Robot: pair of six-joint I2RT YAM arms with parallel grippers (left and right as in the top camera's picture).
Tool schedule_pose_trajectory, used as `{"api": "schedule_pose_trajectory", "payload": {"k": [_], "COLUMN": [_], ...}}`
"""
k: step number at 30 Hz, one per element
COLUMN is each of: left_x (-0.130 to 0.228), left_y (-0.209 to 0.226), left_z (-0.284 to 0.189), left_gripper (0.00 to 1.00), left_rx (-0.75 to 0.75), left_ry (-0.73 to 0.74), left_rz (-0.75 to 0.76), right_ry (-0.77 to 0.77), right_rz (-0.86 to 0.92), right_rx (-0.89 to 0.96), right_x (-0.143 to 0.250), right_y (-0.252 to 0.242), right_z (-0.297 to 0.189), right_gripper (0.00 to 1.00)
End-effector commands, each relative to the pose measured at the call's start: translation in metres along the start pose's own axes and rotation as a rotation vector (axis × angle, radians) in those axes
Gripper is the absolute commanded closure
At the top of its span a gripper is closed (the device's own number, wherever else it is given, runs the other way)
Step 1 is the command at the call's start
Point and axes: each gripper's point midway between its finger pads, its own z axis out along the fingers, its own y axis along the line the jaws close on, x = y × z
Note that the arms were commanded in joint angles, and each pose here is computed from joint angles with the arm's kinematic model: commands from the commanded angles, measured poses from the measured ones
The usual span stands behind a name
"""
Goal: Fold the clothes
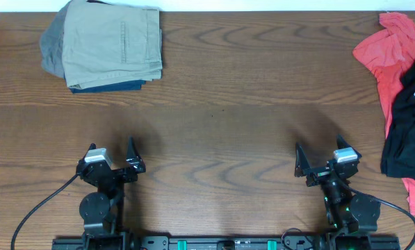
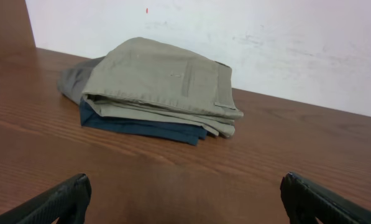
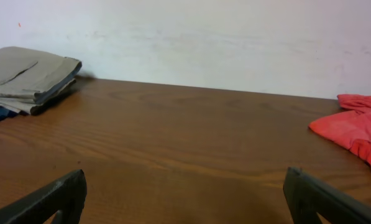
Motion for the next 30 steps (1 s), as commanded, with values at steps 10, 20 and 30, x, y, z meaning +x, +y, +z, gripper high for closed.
{"api": "schedule_pose_trajectory", "payload": {"k": [10, 20, 30], "left_x": [0.017, 0.017, 0.017], "left_y": [0.007, 0.007, 0.007], "left_z": [0.001, 0.001, 0.001], "left_gripper": [0.02, 0.02, 0.02], "left_rx": [-0.03, -0.03, -0.03], "left_ry": [0.05, 0.051, 0.05], "left_rz": [0.015, 0.015, 0.015], "right_ry": [-0.09, 0.022, -0.288], "right_rz": [0.039, 0.498, 0.403], "right_rx": [-0.079, -0.644, -0.461], "right_x": [-0.022, -0.037, -0.101], "right_y": [0.014, 0.101, 0.067], "right_z": [-0.001, -0.035, -0.032], "right_gripper": [0.01, 0.01, 0.01]}}
